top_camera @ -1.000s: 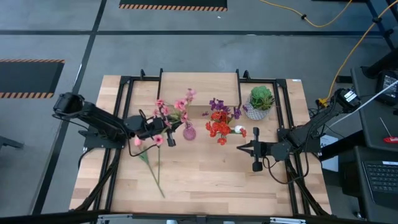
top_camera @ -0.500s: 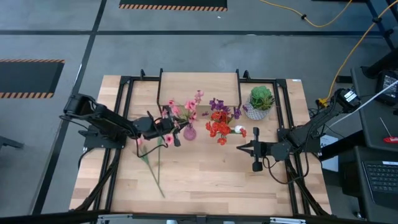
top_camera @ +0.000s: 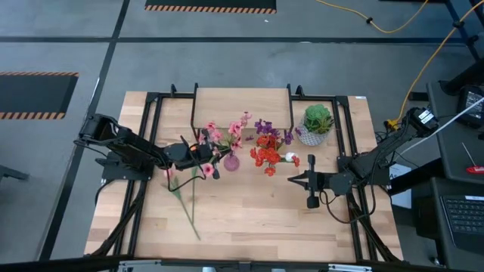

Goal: Pick and place flowers into a vace then onto a shelf
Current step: Put the pink flowers into the purple vase, then put the orange flower into the purple vase

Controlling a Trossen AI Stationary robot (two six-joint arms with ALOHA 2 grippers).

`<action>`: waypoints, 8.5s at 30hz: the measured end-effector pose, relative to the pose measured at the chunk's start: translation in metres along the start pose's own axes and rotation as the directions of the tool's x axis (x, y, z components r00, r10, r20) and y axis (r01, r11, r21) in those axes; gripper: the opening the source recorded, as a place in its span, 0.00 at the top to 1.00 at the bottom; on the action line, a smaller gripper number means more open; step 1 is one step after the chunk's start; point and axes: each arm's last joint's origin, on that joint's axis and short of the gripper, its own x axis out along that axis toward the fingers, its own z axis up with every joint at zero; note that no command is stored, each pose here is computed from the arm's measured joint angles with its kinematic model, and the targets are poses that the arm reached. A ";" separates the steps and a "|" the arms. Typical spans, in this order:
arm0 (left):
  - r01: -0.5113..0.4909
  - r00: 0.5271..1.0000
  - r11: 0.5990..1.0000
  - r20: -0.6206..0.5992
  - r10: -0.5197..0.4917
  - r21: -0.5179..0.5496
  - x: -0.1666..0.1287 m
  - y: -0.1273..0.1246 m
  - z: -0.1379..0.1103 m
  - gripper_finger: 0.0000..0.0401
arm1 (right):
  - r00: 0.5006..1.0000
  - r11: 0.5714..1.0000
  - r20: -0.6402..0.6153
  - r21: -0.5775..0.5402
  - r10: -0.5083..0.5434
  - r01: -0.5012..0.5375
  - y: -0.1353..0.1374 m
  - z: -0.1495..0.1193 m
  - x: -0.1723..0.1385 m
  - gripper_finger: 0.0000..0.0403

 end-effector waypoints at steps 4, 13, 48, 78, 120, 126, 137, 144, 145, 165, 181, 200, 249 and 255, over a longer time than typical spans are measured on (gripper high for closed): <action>0.002 1.000 1.000 -0.011 -0.002 0.002 0.000 0.000 -0.001 0.99 | 1.000 1.000 0.000 0.000 0.000 0.000 0.000 0.000 0.000 0.99; 0.005 0.999 1.000 -0.031 -0.005 0.003 0.000 -0.001 -0.003 0.99 | 1.000 1.000 0.000 0.000 0.000 0.000 0.000 0.000 0.000 0.99; -0.002 0.999 1.000 -0.037 0.002 -0.020 -0.007 -0.008 0.002 0.57 | 1.000 1.000 0.001 0.001 0.000 0.000 0.000 0.000 0.000 0.99; -0.129 0.955 0.990 -0.276 0.107 -0.064 -0.072 -0.028 0.024 0.55 | 1.000 1.000 0.001 0.005 0.000 0.000 0.000 0.000 0.000 0.99; -0.678 0.138 0.733 -0.989 0.055 -0.054 -0.059 -0.018 0.024 0.62 | 1.000 1.000 -0.031 0.028 0.001 0.000 -0.007 -0.002 0.005 0.99; -0.707 0.098 0.707 -0.991 0.094 -0.003 -0.055 -0.023 0.013 0.55 | 0.999 1.000 -0.047 0.017 0.000 0.001 -0.007 -0.004 0.005 0.99; -0.738 0.007 0.666 -0.987 0.162 0.104 -0.047 -0.035 -0.016 0.54 | 0.999 1.000 -0.046 0.023 0.000 0.001 -0.007 -0.004 0.005 0.99; -0.717 0.006 0.694 -0.995 0.102 0.067 -0.039 -0.046 -0.032 0.57 | 0.999 1.000 -0.046 0.024 0.000 0.001 -0.007 -0.004 0.005 0.99; -0.714 0.006 0.697 -0.995 0.095 0.062 -0.038 -0.048 -0.033 0.57 | 0.999 1.000 -0.047 0.024 0.000 0.001 -0.007 -0.004 0.005 0.99; -0.742 -0.049 0.659 -0.990 0.130 0.123 -0.029 -0.041 -0.052 0.57 | 0.999 0.999 -0.051 0.044 0.000 0.002 -0.007 -0.004 0.005 0.99; -0.787 -0.007 0.617 -0.999 0.040 0.030 -0.035 -0.034 -0.058 0.67 | 0.998 0.999 -0.058 0.043 0.002 0.000 -0.007 -0.005 0.005 0.99; -0.722 0.034 0.691 -0.997 0.070 0.024 -0.039 -0.042 -0.054 0.98 | 0.998 0.999 -0.060 0.042 0.002 0.001 -0.007 -0.005 0.005 0.99; -0.381 0.719 0.844 -0.695 0.014 -0.378 -0.113 -0.075 0.052 0.99 | 0.998 0.999 -0.063 0.040 0.001 0.001 -0.007 -0.005 0.005 0.99; -0.251 0.804 0.873 -0.592 -0.053 -0.419 -0.118 -0.092 0.062 0.99 | 0.998 0.999 -0.063 0.040 0.001 0.001 -0.007 -0.005 0.005 0.99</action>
